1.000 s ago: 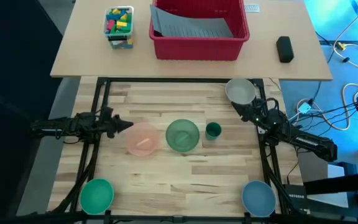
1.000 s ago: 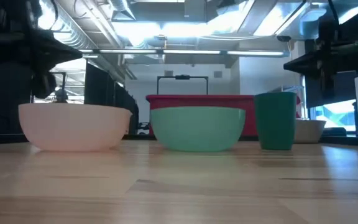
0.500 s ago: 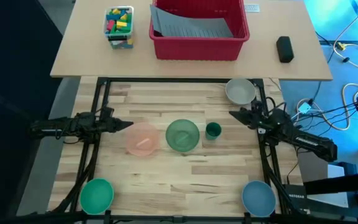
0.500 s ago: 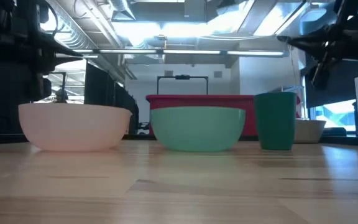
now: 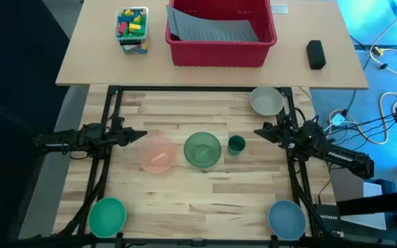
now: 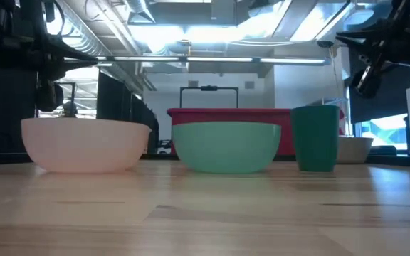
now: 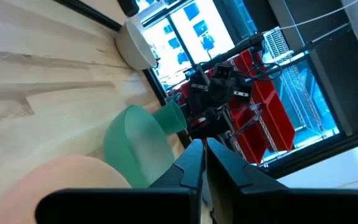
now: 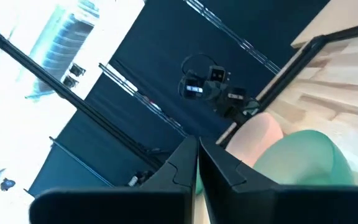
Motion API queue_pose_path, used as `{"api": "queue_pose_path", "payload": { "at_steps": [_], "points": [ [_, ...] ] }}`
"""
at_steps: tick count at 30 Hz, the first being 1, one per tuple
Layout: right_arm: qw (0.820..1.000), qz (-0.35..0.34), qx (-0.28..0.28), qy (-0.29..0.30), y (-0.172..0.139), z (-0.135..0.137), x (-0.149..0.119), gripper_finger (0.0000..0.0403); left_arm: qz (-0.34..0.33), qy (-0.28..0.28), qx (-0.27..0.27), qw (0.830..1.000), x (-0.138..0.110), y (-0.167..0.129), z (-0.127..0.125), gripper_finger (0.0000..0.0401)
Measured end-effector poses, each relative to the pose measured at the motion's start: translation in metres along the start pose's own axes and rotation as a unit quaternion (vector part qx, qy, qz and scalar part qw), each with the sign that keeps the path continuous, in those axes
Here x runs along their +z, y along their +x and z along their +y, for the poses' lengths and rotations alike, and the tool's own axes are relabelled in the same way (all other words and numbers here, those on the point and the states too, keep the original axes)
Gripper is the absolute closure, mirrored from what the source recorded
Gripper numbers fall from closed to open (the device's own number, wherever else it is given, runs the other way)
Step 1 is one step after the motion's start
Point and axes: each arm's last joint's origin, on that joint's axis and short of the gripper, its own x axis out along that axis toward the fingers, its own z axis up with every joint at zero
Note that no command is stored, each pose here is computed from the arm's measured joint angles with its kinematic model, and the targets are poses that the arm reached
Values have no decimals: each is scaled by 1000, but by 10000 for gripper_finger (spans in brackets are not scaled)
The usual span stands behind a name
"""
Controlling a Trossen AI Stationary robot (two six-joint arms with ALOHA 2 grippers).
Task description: Nest bowls inside each other
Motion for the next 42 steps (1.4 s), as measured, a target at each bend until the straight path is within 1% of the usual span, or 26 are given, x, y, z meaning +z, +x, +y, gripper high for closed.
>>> {"api": "queue_pose_path", "payload": {
  "at_steps": [9,25,28,30,32,33,34,35,36,38,39,42],
  "points": [
    [1000,5,-13,-17,0,-2,-1,403,1,-4,-1,1000,1,0,-2,401],
    [999,-4,-33,-15,0,-5,-2,403,49,36,-4,998,29,-6,-65,401],
    [999,0,-31,-15,0,-5,-2,403,116,94,34,988,41,0,-101,401],
    [999,4,-28,-15,0,-5,-2,403,172,134,53,975,44,11,-125,401],
    [999,4,-28,-15,0,-5,-2,403,242,174,79,951,39,26,-145,401],
    [999,4,-28,-15,0,-5,-2,403,280,191,95,936,35,34,-154,401],
    [1000,6,-27,-15,0,-5,-2,403,318,209,113,918,29,42,-161,401],
    [1000,7,-26,-15,0,-4,-2,403,359,224,135,896,21,48,-167,401],
    [1000,7,-26,-15,0,-4,-2,403,399,236,156,872,13,54,-172,401],
    [1000,6,-25,-15,0,-4,-2,403,479,251,178,822,-4,62,-183,401],
    [1000,6,-25,-16,0,-4,-2,403,502,243,188,809,-12,63,-186,399],
    [999,5,-23,-21,0,-4,-2,403,534,189,233,791,-32,62,-191,389]
  ]
}}
